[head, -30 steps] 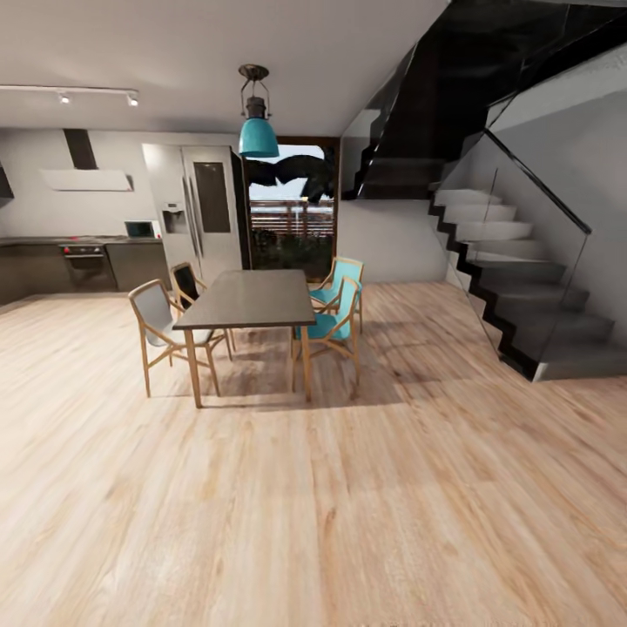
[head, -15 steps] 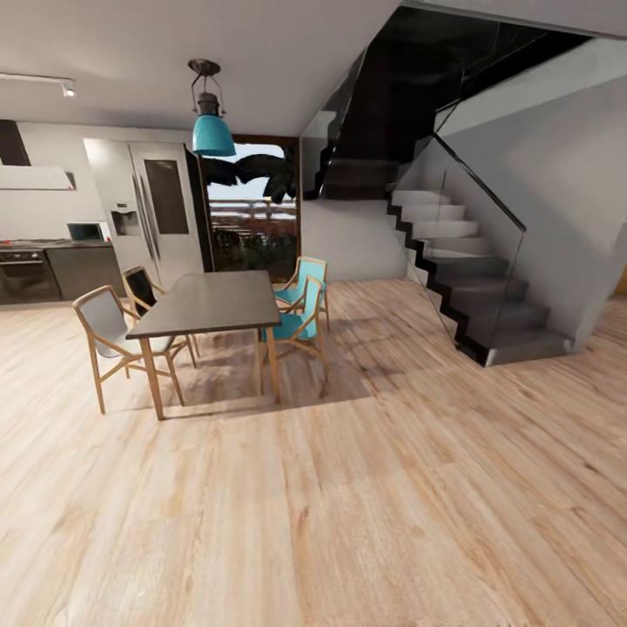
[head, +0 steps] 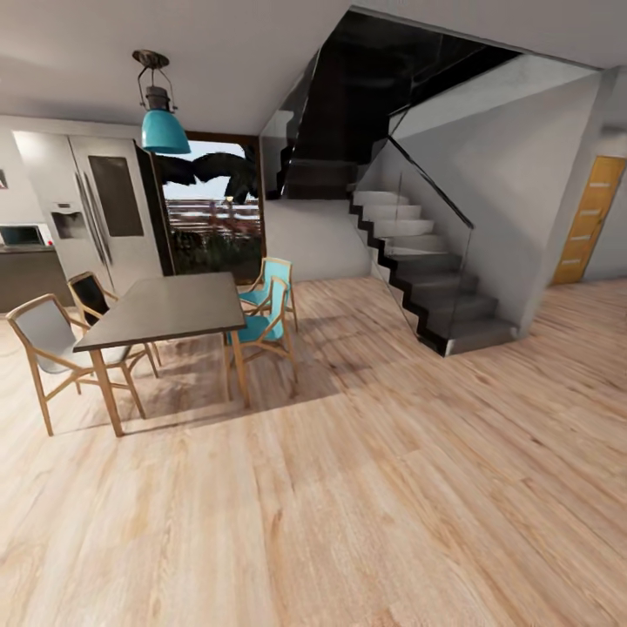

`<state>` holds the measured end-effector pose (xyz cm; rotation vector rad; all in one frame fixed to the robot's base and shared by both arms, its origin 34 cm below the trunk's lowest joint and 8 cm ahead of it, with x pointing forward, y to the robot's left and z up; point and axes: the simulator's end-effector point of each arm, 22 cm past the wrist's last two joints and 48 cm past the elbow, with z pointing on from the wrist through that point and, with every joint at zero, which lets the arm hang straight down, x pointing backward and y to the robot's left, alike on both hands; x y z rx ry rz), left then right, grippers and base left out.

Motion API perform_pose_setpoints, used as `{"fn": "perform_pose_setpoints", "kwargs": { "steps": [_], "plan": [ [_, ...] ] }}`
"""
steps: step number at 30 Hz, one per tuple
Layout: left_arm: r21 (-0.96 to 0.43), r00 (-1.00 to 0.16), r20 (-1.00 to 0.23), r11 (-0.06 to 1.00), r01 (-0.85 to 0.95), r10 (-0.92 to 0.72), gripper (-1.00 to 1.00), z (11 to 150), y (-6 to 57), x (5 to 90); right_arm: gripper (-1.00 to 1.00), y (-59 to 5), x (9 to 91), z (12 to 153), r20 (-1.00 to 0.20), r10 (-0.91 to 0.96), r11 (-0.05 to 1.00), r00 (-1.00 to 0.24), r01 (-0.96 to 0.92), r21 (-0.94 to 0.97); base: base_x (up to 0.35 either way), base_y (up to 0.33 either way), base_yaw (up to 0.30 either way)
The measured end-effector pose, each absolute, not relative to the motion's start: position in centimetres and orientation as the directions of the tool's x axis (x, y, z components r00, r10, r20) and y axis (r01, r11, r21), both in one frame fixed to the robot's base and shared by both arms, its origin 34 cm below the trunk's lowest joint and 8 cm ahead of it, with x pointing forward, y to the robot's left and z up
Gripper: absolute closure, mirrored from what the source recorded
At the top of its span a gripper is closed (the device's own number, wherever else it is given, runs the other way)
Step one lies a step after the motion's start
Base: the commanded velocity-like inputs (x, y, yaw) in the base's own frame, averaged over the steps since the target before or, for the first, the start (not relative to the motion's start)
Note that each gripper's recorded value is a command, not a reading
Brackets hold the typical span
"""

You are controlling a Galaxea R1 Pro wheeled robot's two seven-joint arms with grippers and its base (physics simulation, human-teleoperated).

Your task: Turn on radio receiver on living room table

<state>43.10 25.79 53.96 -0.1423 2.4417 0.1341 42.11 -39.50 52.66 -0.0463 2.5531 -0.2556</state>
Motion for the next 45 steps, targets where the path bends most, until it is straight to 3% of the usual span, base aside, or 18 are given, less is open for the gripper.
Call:
{"fn": "perform_pose_setpoints", "kwargs": {
  "steps": [45],
  "plan": [
    [0.049,-0.738,-0.671,0.989,-0.139,-0.07,-1.0,54.43,25.58,43.65,-1.0,-39.46,42.13,52.67,-0.539,-0.088,0.981,-0.838,0.021,-0.192,0.0,0.0,-0.272]
  ]
}}
